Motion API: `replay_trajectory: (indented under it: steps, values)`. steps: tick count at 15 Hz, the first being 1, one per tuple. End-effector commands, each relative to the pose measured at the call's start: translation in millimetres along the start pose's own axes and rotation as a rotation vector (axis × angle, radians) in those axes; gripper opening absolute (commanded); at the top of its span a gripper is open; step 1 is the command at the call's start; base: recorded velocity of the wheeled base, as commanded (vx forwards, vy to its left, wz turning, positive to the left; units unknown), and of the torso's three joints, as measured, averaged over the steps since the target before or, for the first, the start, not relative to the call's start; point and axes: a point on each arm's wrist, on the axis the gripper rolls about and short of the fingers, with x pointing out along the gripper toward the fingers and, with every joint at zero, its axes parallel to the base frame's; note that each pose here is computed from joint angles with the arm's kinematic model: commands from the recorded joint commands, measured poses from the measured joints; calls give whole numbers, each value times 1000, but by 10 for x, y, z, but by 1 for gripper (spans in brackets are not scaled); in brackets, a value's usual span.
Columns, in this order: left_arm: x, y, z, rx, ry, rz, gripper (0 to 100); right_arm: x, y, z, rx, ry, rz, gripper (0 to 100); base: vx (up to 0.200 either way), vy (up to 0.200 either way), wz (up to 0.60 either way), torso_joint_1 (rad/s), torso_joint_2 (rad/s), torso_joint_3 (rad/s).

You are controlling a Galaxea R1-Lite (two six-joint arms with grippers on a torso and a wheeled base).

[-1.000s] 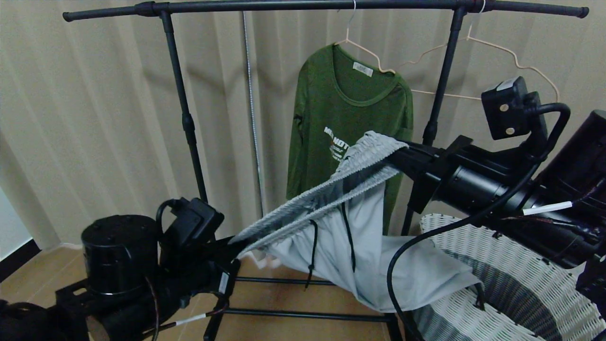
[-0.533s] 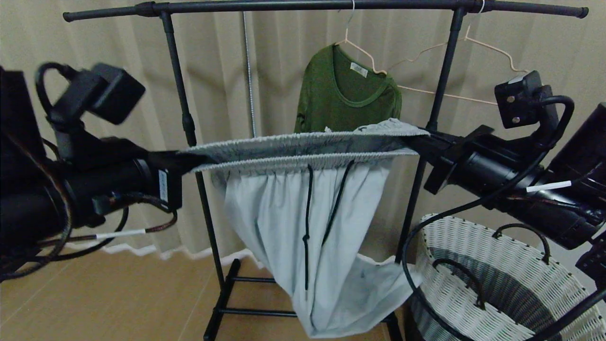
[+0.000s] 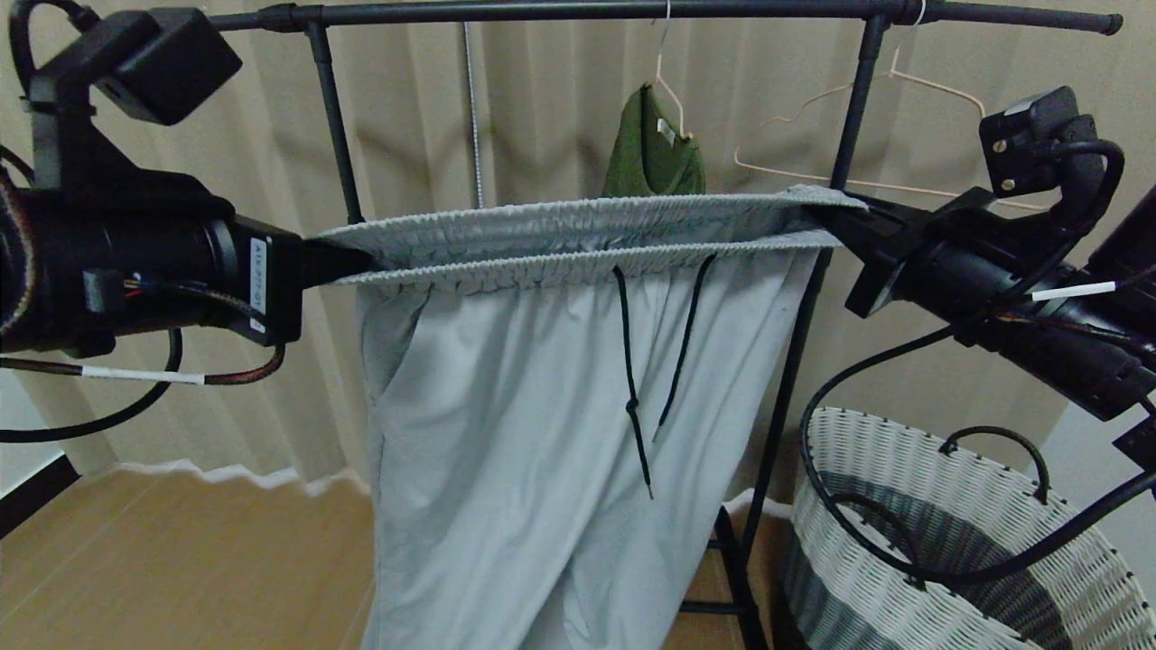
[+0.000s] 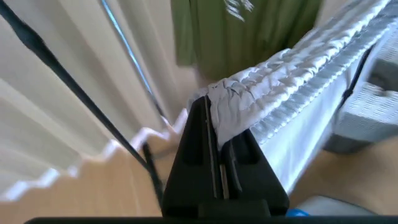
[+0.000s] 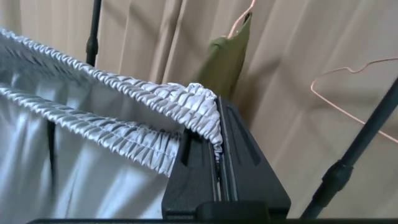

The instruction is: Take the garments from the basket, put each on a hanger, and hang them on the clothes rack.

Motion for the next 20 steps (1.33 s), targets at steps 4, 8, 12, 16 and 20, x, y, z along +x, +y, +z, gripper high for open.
replay_trajectory:
  steps: [4,8,12,16,20]
  values:
    - [34,-38,53,-35,-6,-18,0,17,-7,11,-1,-6,-2,0,0,0,0,0,0,0]
    - [85,-99,-78,-27,14,-35,0,11,-10,33,0,-12,-5,0,0,0,0,0,0,0]
    - [118,-112,-206,-19,-75,-27,0,7,-7,18,1,-4,-5,0,0,0,0,0,0,0]
    - [145,-116,-235,-13,-70,-27,0,8,-13,21,1,-5,-8,0,0,0,0,0,0,0]
    - [421,-281,-63,-171,-71,-90,0,16,-152,-16,6,5,-52,0,0,0,0,0,0,0]
